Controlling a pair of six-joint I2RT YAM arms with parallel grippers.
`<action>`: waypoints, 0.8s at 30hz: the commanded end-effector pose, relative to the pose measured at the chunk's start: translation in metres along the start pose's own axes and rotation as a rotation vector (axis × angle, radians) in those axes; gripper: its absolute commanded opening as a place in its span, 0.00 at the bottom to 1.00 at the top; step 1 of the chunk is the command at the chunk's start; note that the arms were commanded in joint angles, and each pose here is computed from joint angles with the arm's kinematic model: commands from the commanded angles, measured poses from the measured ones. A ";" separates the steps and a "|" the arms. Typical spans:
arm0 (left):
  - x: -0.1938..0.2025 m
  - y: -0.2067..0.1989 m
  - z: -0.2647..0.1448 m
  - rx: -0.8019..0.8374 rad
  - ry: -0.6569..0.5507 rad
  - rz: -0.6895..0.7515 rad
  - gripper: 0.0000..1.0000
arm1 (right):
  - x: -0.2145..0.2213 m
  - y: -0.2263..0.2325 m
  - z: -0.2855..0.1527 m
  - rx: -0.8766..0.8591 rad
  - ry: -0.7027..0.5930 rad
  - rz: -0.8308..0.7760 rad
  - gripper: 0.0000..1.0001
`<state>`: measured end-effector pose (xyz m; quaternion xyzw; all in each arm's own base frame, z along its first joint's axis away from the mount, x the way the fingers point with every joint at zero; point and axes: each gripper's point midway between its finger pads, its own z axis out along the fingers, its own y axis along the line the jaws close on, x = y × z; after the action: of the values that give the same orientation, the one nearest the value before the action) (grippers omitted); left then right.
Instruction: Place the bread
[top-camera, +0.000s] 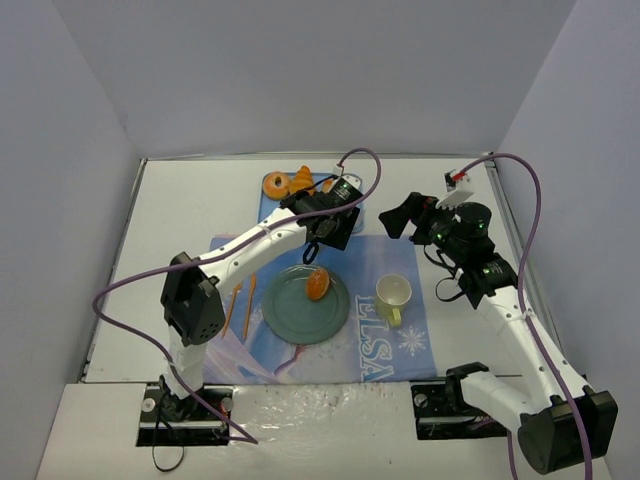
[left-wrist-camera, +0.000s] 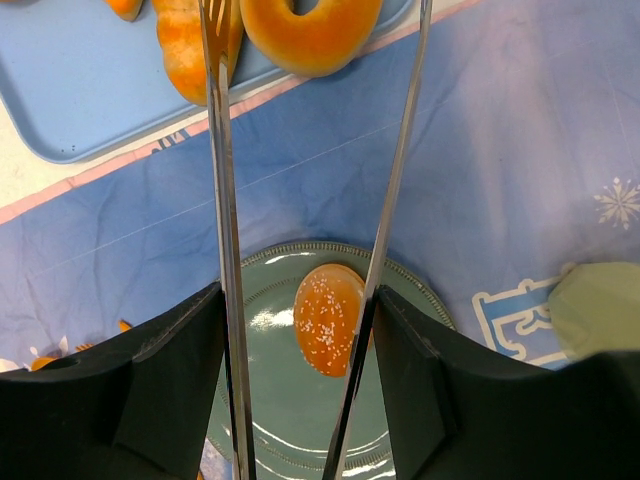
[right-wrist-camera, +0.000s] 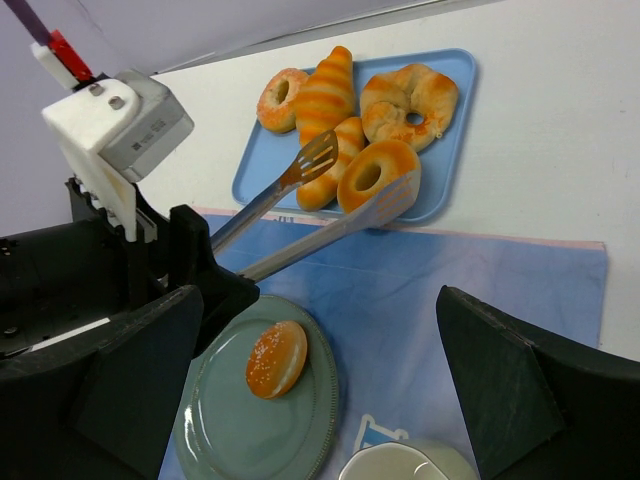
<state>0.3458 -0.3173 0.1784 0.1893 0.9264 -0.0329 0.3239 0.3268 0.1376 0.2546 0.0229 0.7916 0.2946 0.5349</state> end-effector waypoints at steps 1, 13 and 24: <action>-0.026 0.010 -0.007 -0.022 -0.068 -0.013 0.53 | -0.027 0.015 0.003 -0.051 -0.090 -0.036 1.00; -0.018 0.014 0.014 -0.045 -0.032 -0.002 0.53 | -0.026 0.014 0.002 -0.049 -0.087 -0.037 1.00; -0.016 0.010 0.016 -0.019 -0.025 0.001 0.42 | -0.027 0.014 0.002 -0.046 -0.088 -0.038 1.00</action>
<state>0.3575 -0.3123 0.1442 0.1988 0.9340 -0.0051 0.2967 0.3270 0.1377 0.2540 0.0229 0.7921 0.2943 0.5342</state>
